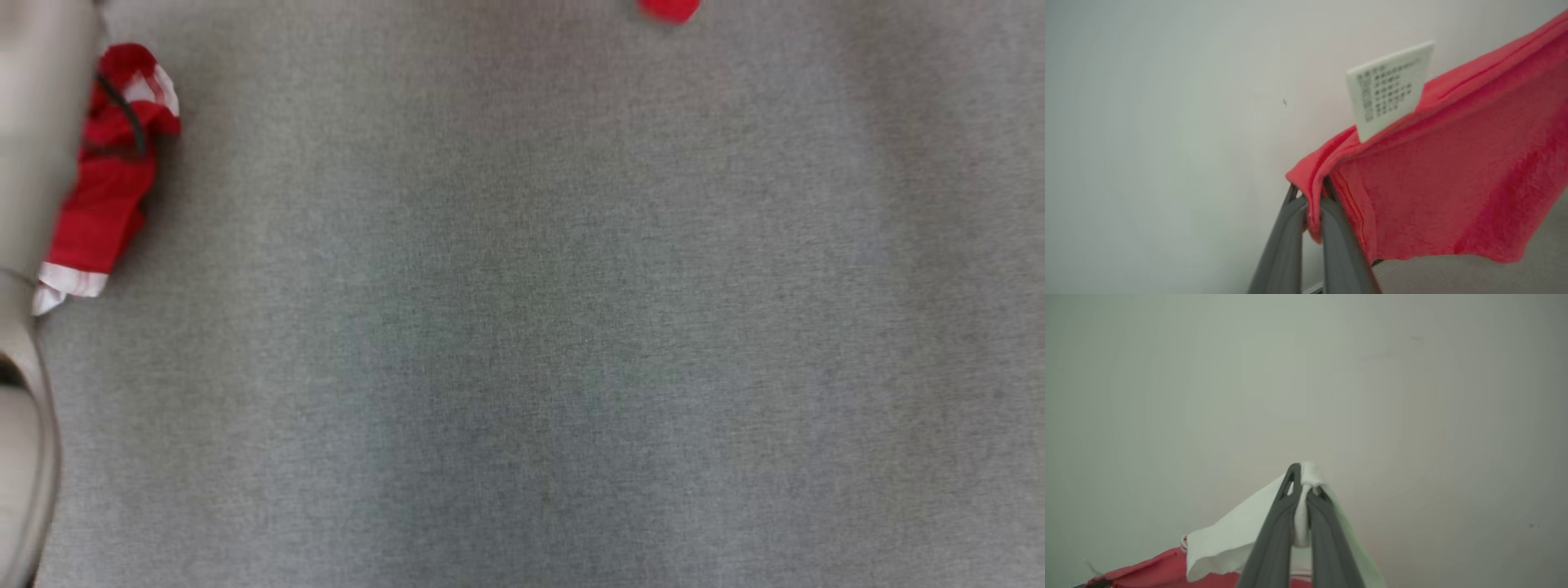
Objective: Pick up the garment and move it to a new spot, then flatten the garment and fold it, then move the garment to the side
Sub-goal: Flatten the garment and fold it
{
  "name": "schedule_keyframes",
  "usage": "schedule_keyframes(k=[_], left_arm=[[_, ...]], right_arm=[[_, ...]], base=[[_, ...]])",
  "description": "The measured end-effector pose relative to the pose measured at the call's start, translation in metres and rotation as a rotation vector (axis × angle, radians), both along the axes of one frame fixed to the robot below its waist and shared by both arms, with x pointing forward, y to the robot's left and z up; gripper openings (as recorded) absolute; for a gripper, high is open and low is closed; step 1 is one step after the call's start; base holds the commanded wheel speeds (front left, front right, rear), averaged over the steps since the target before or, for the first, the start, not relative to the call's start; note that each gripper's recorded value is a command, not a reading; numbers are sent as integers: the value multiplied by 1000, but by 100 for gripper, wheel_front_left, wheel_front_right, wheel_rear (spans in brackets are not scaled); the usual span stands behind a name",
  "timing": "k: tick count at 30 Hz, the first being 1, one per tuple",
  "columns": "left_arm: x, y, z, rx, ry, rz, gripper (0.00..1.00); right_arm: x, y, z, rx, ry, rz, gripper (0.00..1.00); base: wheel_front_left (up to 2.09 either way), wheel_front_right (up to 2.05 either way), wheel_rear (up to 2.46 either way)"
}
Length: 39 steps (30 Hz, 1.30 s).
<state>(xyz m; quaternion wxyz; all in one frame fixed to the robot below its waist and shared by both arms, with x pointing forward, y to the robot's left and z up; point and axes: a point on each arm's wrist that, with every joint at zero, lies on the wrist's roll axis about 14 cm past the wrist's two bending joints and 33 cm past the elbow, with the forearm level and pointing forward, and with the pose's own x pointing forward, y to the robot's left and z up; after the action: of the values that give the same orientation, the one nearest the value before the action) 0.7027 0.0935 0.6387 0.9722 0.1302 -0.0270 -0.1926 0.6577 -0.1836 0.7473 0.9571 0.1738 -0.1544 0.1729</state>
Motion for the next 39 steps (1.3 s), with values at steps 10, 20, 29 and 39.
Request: schedule_keyframes(k=[10,20,29,39], left_arm=[[-75,1,-79,135,266,-89,0],[-180,17,-107,286,521,-190,0],[-281,23,-130,369,771,-274,0],[-376,25,-162,400,1017,-359,0]], right_arm=[[-68,12,-74,-107,262,131,0],[-184,5,-154,-220,651,281,0],[-292,-8,-211,-267,964,391,0],[-387,-16,-251,-312,1225,517,0]], base=[[0,0,0],[0,0,0],[0,0,0],[0,0,0]])
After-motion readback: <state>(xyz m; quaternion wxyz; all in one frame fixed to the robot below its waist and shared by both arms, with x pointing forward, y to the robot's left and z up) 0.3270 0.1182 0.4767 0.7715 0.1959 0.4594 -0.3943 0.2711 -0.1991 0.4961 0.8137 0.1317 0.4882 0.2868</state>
